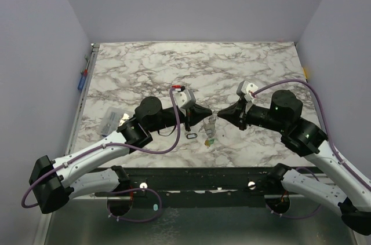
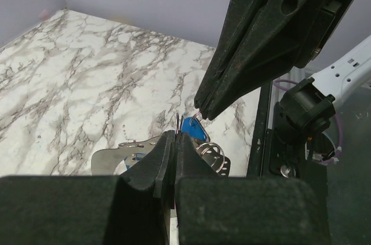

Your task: Put the keys on the keyring

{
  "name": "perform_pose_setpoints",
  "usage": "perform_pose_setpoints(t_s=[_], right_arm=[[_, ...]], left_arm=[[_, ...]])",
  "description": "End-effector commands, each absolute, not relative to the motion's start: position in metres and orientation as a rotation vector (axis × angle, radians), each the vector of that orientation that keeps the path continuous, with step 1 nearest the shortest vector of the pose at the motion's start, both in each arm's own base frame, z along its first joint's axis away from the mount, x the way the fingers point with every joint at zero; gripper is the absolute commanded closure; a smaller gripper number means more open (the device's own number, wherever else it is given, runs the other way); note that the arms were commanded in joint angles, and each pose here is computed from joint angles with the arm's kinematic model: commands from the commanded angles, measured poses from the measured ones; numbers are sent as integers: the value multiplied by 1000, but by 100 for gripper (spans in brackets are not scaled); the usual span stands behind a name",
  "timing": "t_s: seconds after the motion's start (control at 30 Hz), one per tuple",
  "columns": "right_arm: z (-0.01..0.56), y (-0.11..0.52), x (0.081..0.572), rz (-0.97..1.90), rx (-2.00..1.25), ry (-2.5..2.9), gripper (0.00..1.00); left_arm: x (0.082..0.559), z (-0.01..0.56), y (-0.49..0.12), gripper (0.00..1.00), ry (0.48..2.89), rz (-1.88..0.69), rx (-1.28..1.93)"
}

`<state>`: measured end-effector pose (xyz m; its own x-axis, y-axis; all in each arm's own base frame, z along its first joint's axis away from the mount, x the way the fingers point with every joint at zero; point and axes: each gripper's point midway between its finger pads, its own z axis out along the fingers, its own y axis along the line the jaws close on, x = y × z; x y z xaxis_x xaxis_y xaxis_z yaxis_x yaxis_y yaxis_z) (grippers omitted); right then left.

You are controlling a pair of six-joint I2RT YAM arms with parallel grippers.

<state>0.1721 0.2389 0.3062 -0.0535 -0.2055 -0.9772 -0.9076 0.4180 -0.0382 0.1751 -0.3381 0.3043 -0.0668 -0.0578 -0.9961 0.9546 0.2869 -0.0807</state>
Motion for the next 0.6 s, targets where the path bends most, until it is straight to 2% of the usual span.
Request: perform_pose_setpoints(t_s=[0.0, 0.57], right_arm=[[332, 241, 176, 761, -1001, 1467, 99], [337, 244, 181, 757, -996, 1456, 99]], left_arm=[[168, 337, -341, 100, 1244, -1109, 914], [167, 332, -346, 100, 1250, -1116, 933]])
